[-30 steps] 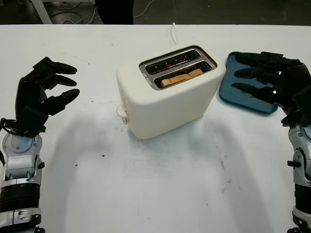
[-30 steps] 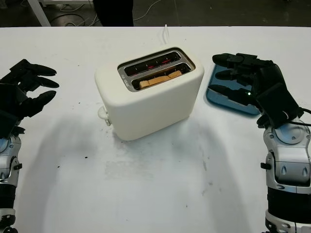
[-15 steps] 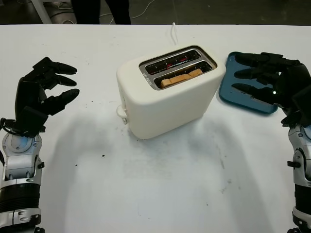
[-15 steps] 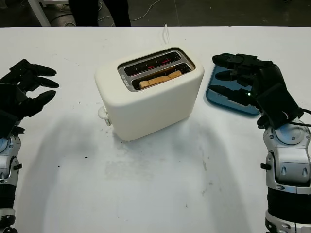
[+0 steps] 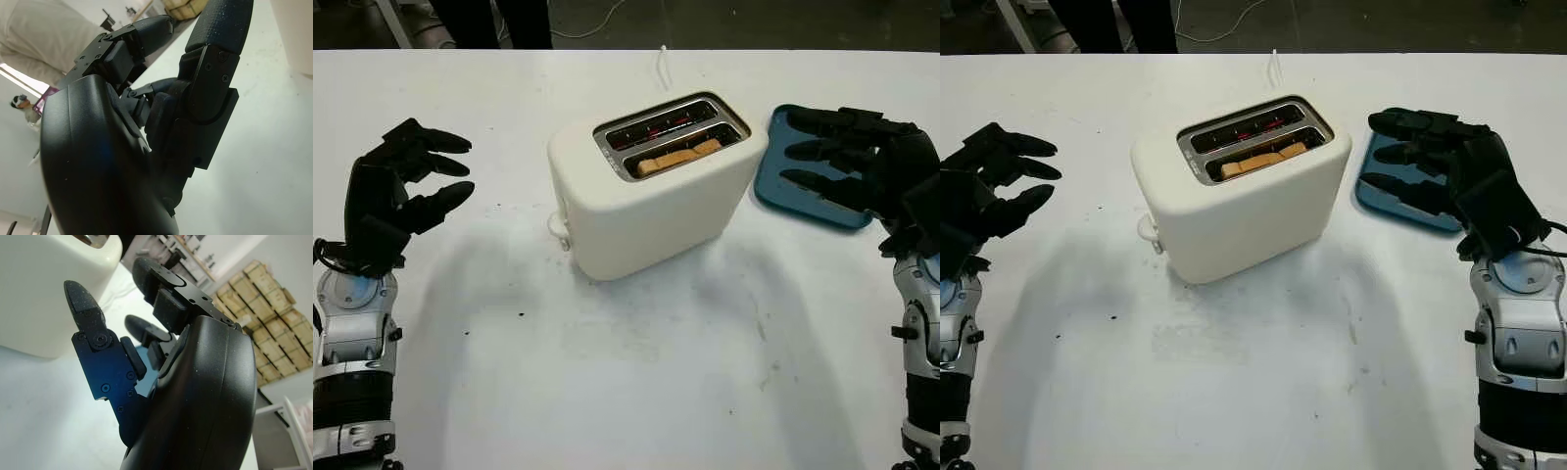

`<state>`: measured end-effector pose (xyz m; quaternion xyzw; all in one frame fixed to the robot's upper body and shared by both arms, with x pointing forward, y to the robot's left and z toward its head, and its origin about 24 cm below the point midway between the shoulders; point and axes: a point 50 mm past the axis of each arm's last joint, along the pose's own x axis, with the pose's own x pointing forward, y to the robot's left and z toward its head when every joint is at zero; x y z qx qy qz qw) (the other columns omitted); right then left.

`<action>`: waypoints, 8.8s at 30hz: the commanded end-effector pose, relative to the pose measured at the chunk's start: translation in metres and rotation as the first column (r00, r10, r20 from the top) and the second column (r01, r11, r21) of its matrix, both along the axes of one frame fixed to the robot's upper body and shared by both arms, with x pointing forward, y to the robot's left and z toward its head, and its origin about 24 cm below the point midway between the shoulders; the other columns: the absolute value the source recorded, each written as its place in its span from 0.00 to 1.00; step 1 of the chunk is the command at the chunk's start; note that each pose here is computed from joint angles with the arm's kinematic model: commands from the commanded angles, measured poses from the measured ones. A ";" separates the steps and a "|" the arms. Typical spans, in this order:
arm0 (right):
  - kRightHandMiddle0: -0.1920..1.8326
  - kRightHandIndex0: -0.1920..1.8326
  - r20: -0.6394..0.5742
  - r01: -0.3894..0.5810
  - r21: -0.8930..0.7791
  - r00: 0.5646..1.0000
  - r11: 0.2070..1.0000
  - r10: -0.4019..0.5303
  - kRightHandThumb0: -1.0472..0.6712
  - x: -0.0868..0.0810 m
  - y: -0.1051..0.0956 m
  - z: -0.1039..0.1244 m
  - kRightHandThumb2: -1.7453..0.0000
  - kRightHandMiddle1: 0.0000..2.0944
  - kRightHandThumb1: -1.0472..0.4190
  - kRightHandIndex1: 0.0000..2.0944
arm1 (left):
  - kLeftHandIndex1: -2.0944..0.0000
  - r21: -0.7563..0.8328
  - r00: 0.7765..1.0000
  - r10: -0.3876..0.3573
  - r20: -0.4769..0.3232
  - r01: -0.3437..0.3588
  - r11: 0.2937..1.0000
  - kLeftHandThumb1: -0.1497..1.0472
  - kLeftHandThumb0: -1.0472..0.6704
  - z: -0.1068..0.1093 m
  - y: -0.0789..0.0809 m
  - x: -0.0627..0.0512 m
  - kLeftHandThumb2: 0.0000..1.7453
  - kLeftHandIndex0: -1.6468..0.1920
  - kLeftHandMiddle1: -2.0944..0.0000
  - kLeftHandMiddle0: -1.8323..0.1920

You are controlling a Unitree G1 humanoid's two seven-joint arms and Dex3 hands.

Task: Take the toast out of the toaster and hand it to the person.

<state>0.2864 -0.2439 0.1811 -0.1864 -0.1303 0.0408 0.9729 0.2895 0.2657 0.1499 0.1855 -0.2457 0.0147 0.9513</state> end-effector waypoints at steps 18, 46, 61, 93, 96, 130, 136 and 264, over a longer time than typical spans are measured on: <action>0.54 0.38 -0.003 0.012 0.015 1.000 1.000 -0.011 0.38 -0.002 -0.001 -0.001 1.00 0.00 0.23 0.36 | 0.61 -0.011 1.000 0.014 0.028 -0.013 1.000 0.89 0.00 -0.001 0.004 -0.003 0.05 0.47 0.50 0.56; 0.55 0.39 0.004 0.008 0.013 1.000 1.000 -0.008 0.41 -0.001 0.000 -0.002 1.00 0.01 0.23 0.36 | 0.67 0.002 0.999 0.018 0.039 -0.018 1.000 0.89 0.00 0.001 0.003 -0.002 0.06 0.42 0.52 0.55; 0.55 0.39 0.006 0.009 -0.005 1.000 1.000 -0.009 0.39 -0.001 0.000 0.000 1.00 0.00 0.23 0.36 | 0.65 -0.016 0.999 0.019 0.027 -0.019 1.000 0.89 0.00 0.000 0.003 -0.002 0.06 0.48 0.51 0.56; 0.54 0.39 0.003 0.008 0.009 1.000 1.000 -0.008 0.36 -0.002 -0.001 -0.001 1.00 0.00 0.23 0.36 | 0.62 -0.021 1.000 0.025 0.016 -0.025 0.999 0.89 0.00 0.000 0.003 -0.003 0.05 0.49 0.50 0.55; 0.54 0.39 0.002 0.009 0.011 1.000 1.000 -0.009 0.35 -0.002 -0.001 -0.001 1.00 0.00 0.23 0.36 | 0.62 -0.018 1.000 0.026 0.018 -0.025 1.000 0.89 0.00 0.000 0.003 -0.003 0.05 0.49 0.50 0.54; 0.55 0.39 0.003 -0.002 0.008 1.000 1.000 0.002 0.36 0.000 0.001 0.001 1.00 0.00 0.23 0.37 | 0.61 -0.026 1.000 0.016 0.021 -0.016 1.000 0.89 0.00 0.001 0.002 -0.001 0.05 0.50 0.51 0.55; 0.55 0.39 0.008 -0.004 0.021 1.000 1.000 0.004 0.39 0.000 0.000 0.000 1.00 0.00 0.23 0.38 | 0.62 -0.039 1.000 0.012 0.019 -0.011 0.999 0.89 0.00 0.000 0.002 -0.001 0.04 0.50 0.51 0.55; 0.55 0.39 0.004 -0.005 0.030 1.000 1.000 0.005 0.35 -0.001 -0.001 -0.001 1.00 0.00 0.23 0.38 | 0.64 -0.031 0.999 0.023 0.033 -0.022 0.999 0.89 0.00 -0.001 0.004 -0.003 0.10 0.50 0.53 0.55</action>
